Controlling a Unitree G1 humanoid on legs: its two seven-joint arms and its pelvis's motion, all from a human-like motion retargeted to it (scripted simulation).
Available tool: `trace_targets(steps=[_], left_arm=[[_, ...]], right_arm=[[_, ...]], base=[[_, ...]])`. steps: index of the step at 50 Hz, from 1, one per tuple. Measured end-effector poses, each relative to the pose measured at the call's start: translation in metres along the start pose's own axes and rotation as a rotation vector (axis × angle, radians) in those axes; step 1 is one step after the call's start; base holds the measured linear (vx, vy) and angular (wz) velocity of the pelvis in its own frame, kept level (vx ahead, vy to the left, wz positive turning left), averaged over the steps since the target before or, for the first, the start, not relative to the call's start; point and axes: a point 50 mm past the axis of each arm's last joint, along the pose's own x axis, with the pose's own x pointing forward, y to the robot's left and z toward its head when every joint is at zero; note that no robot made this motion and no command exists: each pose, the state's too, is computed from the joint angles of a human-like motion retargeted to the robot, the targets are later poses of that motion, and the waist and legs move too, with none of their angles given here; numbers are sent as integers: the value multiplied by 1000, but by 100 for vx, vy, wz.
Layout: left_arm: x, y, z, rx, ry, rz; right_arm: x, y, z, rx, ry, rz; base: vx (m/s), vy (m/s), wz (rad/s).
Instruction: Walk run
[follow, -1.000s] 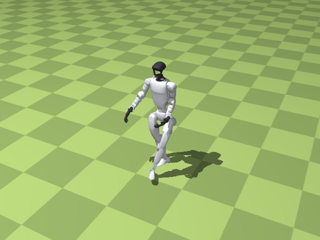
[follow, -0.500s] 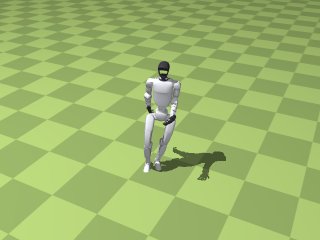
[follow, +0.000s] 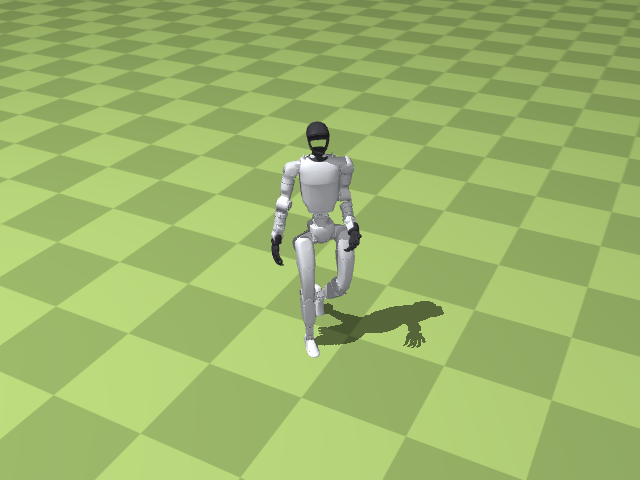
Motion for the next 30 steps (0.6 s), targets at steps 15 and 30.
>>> trace_targets(steps=[15,30], left_arm=[[-7,4,5,-27,-67,35],[16,-9,8,-42,-74,19]], right_arm=[[-68,-101,152,-81,-650,-466],[-2,46,-87,-175,195,74]], base=[[89,-16,-24],[115,7,38]])
